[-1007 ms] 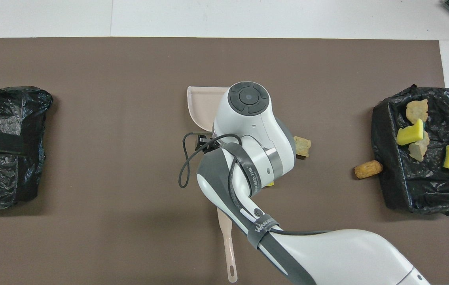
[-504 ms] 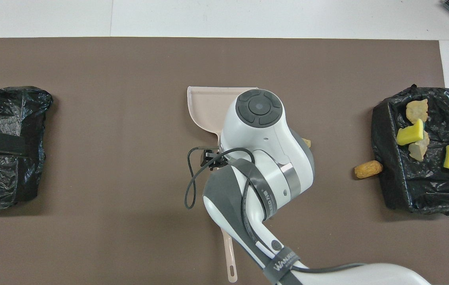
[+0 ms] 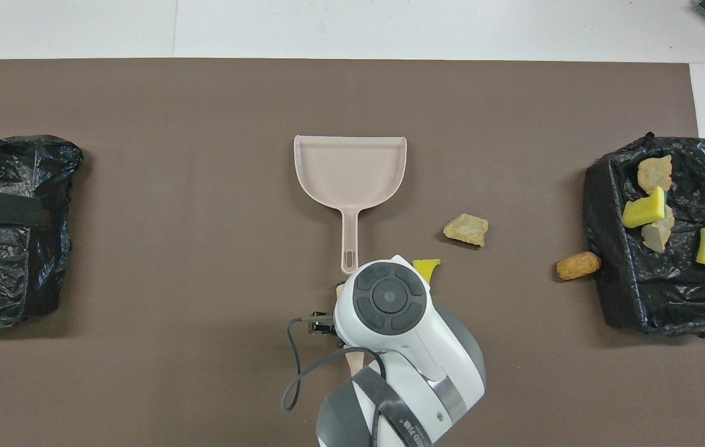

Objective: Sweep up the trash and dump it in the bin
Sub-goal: 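Grasp the dustpan with the left gripper while the right gripper grasps the brush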

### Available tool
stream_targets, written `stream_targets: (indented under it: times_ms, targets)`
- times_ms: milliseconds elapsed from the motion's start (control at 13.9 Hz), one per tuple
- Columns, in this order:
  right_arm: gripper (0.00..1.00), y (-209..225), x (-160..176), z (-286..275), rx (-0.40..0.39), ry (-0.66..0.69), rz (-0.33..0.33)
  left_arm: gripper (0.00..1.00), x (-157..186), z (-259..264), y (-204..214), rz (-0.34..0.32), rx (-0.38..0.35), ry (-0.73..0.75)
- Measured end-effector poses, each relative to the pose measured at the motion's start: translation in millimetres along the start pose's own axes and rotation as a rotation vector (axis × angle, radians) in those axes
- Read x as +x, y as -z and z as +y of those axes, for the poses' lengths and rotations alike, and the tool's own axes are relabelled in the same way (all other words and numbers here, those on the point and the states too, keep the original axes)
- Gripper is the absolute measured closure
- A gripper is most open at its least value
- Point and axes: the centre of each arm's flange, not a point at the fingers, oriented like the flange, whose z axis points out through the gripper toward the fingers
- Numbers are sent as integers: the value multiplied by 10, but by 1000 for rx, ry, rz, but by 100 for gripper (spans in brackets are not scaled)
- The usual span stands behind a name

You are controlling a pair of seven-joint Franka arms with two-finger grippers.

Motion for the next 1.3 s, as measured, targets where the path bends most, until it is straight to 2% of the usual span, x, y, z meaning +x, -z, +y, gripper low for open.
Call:
stream_targets:
  times_ms: [288, 648, 792, 1079, 1223, 1295]
  targets:
    - [0, -171, -495, 66, -7, 30, -36, 0, 291, 131, -193, 99, -20, -17]
    - [0, -453, -857, 83, 3, 22, -30, 0, 491, 824, -727, 97, -51, -50]
    - [5, -611, -910, 99, -12, 22, -38, 0, 533, 1042, -896, 100, -61, -74]
    - [10, -780, -946, 168, -39, 17, -63, 0, 555, 1456, -1219, 91, -77, -80]
    - [20, -786, -948, 172, -40, 16, -65, 0, 553, 1697, -1374, 97, -92, -64]
    - [20, -788, -949, 173, -40, 16, -65, 0, 530, 1791, -1403, 97, -96, -62]
